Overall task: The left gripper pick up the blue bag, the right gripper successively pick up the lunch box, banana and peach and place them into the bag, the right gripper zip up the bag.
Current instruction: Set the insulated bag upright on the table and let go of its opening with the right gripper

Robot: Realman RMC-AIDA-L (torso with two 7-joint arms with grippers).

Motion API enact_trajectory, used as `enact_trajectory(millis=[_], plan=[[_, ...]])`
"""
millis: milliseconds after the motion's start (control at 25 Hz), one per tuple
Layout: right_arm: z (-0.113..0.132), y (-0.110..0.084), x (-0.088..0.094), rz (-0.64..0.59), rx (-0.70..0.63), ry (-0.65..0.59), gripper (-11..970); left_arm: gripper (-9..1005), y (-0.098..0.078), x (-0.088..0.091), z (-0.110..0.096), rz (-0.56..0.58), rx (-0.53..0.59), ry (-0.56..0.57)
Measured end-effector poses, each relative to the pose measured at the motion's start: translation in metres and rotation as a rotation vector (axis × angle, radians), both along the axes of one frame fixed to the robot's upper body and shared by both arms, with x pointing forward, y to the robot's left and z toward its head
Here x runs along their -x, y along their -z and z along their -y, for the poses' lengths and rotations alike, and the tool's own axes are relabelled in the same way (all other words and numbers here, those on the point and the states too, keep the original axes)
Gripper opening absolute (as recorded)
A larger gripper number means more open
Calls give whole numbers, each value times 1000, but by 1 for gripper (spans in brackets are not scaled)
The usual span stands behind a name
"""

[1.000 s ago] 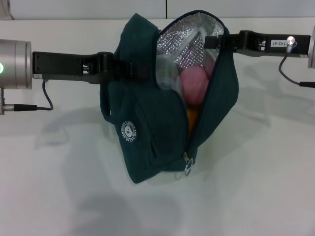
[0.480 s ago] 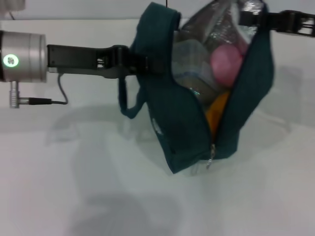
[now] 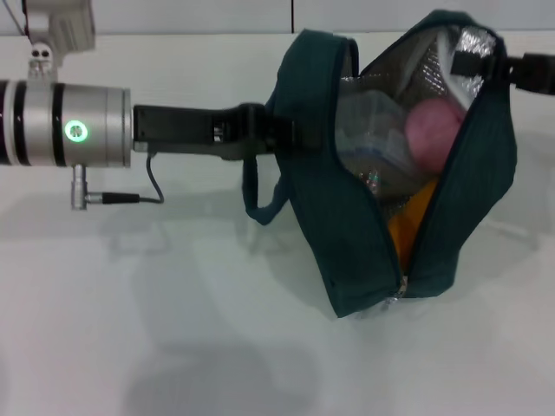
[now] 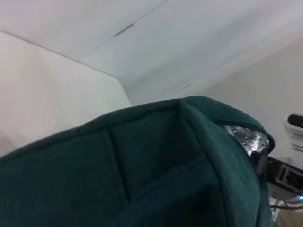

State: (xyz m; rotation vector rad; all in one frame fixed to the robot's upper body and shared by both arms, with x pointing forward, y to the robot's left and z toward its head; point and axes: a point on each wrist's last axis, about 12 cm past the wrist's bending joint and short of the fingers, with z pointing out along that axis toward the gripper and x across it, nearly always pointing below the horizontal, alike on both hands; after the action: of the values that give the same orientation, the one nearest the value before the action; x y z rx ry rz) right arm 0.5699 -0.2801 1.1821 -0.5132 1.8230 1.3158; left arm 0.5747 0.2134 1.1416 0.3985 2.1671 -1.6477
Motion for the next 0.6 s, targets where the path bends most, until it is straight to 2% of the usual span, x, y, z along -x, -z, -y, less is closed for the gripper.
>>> enact_trajectory(millis=[200,600], plan=[[-3,11,-6,-27,-1,-7,52,35,7,2,1,-8,2,-2],[-8,20,-14,-44,4,-13,51,35,17,7,-4,-34,2,-31]])
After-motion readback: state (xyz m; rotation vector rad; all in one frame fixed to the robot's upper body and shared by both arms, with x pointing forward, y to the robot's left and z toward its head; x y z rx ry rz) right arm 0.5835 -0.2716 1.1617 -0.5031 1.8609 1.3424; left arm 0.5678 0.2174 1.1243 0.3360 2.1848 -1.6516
